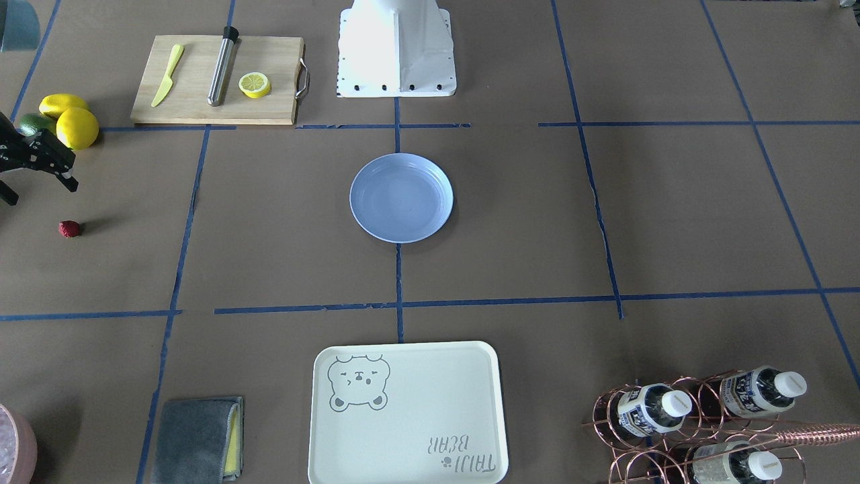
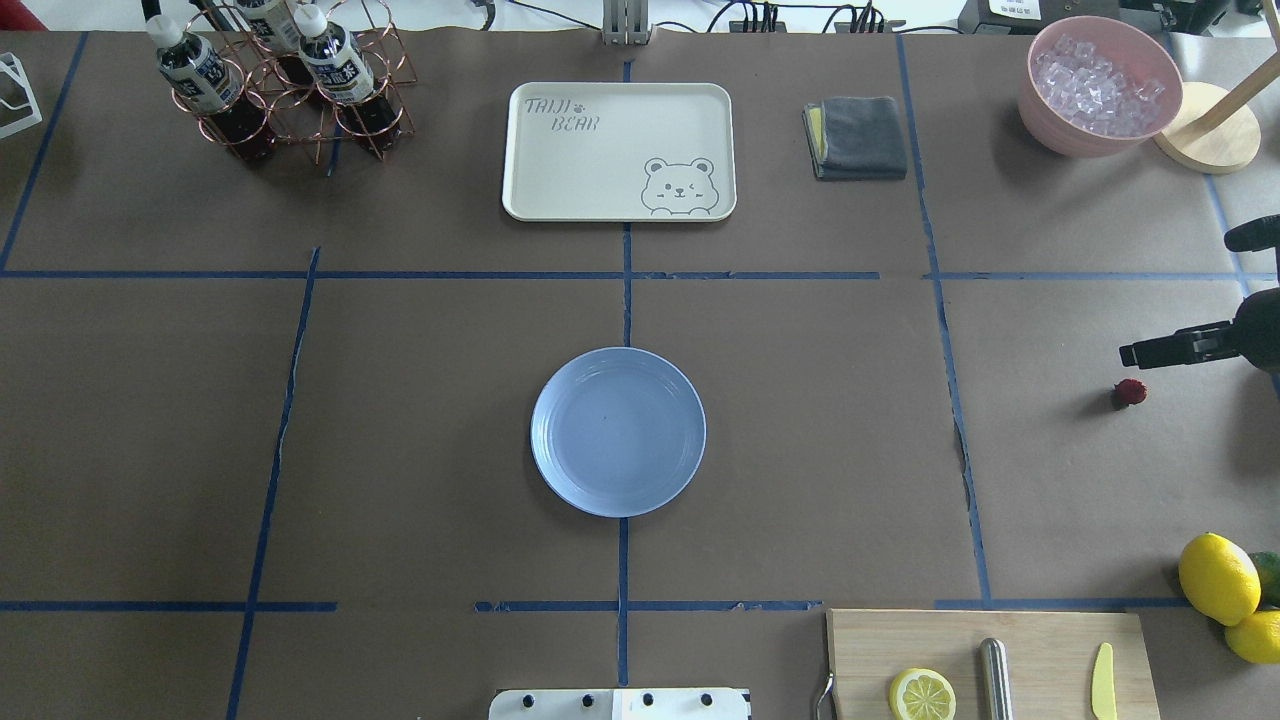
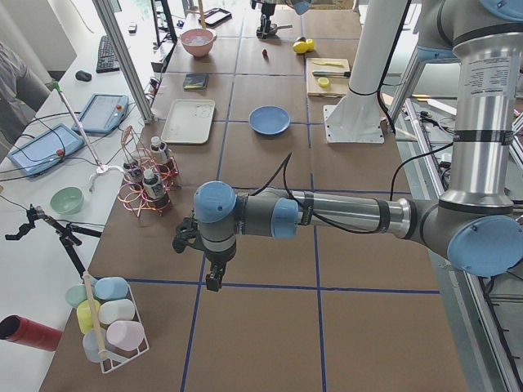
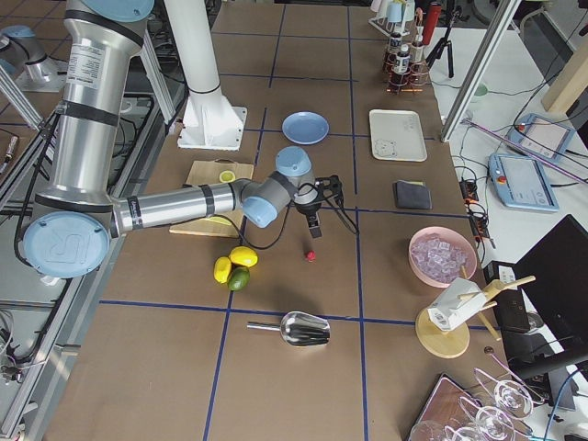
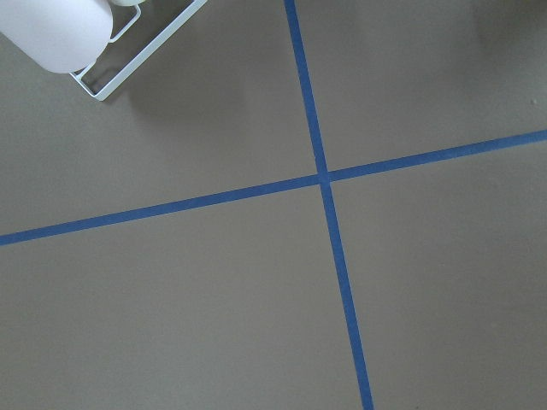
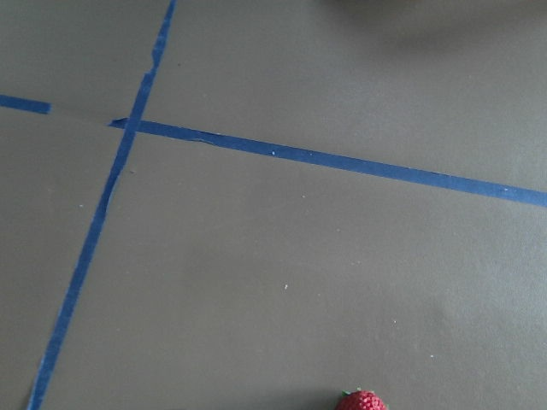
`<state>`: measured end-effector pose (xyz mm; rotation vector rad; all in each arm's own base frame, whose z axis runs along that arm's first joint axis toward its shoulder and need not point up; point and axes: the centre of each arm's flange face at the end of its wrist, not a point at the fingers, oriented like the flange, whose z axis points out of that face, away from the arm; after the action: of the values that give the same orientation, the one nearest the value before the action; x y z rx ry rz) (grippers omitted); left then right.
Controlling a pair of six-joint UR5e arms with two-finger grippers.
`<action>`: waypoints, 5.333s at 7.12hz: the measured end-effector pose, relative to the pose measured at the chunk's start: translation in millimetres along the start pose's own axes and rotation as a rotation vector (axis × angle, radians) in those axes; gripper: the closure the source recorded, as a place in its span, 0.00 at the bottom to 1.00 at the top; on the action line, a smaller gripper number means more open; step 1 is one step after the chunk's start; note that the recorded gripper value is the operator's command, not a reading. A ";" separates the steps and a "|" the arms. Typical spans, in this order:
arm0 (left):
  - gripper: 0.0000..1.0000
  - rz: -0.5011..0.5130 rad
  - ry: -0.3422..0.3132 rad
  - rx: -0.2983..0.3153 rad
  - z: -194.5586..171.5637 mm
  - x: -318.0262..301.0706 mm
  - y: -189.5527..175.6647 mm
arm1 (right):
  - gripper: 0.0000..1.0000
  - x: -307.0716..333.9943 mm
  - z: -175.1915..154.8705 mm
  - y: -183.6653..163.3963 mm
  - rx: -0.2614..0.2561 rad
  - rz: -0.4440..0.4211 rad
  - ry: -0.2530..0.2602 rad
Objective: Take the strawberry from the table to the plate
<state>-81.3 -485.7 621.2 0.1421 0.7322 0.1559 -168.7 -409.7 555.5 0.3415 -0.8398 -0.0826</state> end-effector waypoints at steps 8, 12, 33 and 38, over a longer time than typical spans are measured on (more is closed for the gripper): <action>0.00 0.002 0.001 0.002 0.3 -0.1 -0.1 | 1.00 14.5 74.3 35.1 -0.045 -0.053 0.088; 0.00 0.005 0.001 0.004 -0.4 0.5 -0.5 | 1.00 -11.4 56.5 21.1 -0.006 -0.072 0.046; 0.00 0.017 0.002 0.005 -0.8 2.8 -0.9 | 0.00 -569.1 93.0 -74.7 -0.031 0.251 0.043; 0.00 -0.002 0.006 -0.009 3.9 -0.1 6.7 | 0.00 -268.6 31.0 -167.2 -0.115 -0.001 0.077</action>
<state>-79.4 -479.5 625.4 0.1322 0.7372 0.1575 -360.8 -520.2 327.5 0.2352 -0.7556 -0.1171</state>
